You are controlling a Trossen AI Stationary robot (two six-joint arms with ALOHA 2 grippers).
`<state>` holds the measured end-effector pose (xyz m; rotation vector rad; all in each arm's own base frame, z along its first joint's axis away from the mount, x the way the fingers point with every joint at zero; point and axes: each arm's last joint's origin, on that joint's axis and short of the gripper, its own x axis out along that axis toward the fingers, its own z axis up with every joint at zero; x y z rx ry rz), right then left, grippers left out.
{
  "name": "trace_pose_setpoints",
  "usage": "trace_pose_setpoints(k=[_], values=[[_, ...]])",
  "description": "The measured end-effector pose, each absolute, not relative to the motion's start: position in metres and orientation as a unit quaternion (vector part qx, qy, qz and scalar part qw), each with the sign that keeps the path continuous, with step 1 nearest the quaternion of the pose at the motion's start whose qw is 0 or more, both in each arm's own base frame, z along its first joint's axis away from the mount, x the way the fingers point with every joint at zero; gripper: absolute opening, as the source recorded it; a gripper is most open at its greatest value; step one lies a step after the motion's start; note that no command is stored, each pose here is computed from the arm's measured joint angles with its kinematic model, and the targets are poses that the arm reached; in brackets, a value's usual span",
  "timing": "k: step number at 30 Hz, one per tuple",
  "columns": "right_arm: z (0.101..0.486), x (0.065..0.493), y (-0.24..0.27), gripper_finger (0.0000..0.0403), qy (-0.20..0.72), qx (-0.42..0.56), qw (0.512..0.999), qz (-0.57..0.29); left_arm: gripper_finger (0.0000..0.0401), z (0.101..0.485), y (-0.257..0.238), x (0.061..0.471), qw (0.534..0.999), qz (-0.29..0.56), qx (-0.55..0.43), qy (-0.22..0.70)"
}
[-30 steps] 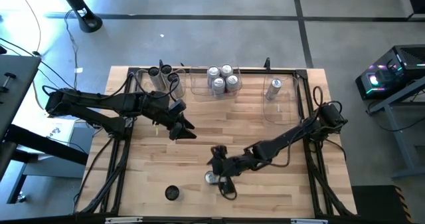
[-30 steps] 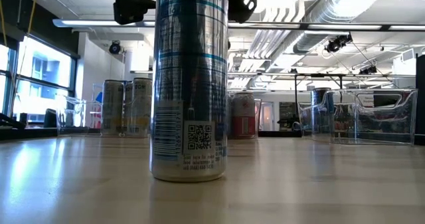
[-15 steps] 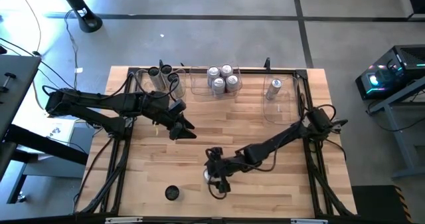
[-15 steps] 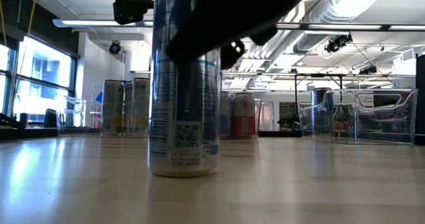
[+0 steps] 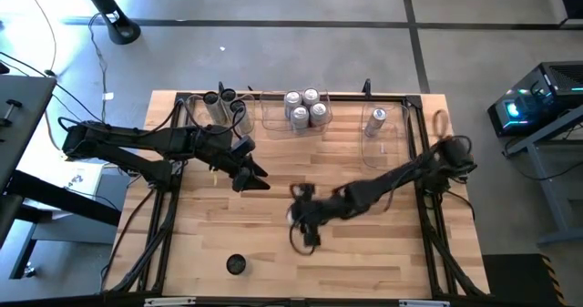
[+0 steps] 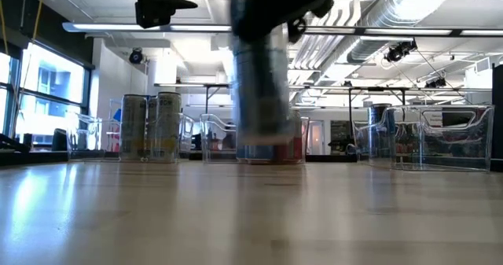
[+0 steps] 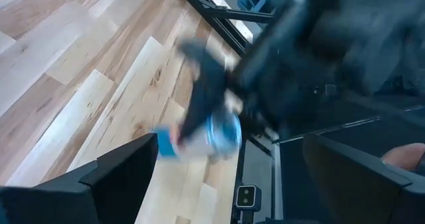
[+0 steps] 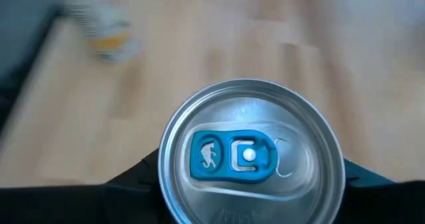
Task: Sort soda cans
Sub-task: Put the blue soda can into the top right transparent bin
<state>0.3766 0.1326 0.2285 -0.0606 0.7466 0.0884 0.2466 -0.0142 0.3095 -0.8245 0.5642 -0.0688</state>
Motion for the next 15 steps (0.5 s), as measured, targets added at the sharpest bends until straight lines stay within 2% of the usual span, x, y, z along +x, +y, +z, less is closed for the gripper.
trace_pose_setpoints(k=[4,8,15], values=[[0.276,0.346,0.096,0.0203,0.372,-0.035,0.926,-0.053,0.0369,0.315,-0.012,0.249,0.887,-0.047,-0.391,0.241],[0.315,0.3,0.065,0.0203,0.371,-0.011,0.909,-0.19,0.0369,0.323,-0.007,0.253,0.903,-0.059,-0.377,0.195],[0.333,0.226,0.036,0.0203,0.382,0.068,0.821,-0.418,0.0369,0.332,0.003,0.255,0.919,-0.06,-0.361,0.146]])
